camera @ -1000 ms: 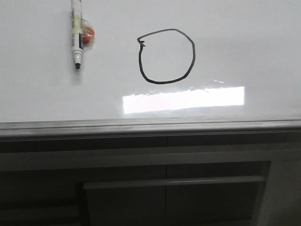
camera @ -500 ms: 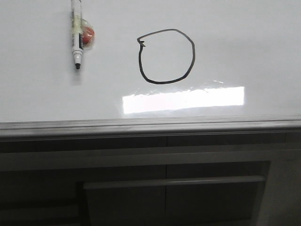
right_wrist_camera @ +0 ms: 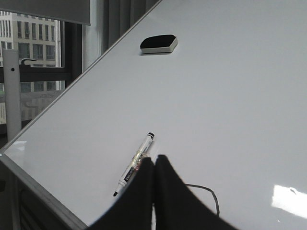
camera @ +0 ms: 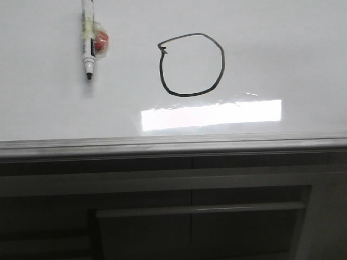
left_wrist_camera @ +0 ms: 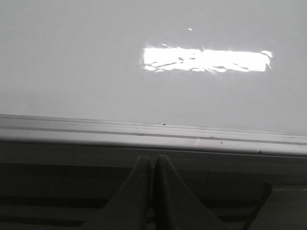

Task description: Write number 0 on whiteboard

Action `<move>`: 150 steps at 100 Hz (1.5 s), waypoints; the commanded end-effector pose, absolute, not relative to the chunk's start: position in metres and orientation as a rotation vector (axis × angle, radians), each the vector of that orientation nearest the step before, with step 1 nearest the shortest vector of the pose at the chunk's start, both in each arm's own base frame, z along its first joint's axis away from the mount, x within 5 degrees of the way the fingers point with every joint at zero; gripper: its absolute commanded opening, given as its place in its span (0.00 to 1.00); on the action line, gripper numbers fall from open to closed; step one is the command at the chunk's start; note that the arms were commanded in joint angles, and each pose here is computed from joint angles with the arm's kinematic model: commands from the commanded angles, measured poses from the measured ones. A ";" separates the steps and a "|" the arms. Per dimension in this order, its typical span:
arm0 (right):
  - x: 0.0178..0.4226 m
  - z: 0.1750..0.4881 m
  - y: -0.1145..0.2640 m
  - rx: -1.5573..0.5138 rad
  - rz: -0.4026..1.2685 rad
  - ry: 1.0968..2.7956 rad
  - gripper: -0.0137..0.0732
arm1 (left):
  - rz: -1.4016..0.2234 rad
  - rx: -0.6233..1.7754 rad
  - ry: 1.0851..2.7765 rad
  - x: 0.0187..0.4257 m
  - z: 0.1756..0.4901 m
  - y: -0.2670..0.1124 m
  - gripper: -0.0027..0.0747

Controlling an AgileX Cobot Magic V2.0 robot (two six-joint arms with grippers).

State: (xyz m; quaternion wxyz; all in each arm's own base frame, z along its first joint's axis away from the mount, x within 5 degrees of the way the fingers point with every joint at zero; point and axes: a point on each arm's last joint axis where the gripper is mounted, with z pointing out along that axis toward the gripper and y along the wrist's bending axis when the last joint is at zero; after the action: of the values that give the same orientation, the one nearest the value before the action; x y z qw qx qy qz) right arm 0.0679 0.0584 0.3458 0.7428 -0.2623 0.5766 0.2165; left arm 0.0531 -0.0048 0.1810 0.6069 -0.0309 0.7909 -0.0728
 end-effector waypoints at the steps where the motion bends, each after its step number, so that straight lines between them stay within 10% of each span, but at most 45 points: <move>1: 0.067 0.361 0.056 -0.520 0.472 1.179 0.08 | -0.175 -0.079 1.804 0.053 0.175 -0.005 0.01; 68: 0.068 0.355 0.057 -0.528 0.470 1.197 0.08 | -0.175 -0.079 1.804 0.053 0.175 -0.005 0.01; 150: 0.051 0.190 0.021 -0.500 0.126 1.578 0.08 | -0.175 -0.079 1.804 0.053 0.175 -0.005 0.01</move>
State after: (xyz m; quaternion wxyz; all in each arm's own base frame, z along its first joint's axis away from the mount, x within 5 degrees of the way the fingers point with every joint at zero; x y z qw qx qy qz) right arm 0.0522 0.0223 0.1951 0.6763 -0.2252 0.6985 0.0626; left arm 0.0531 -0.0047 0.1810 0.6070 -0.0318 0.7908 -0.0721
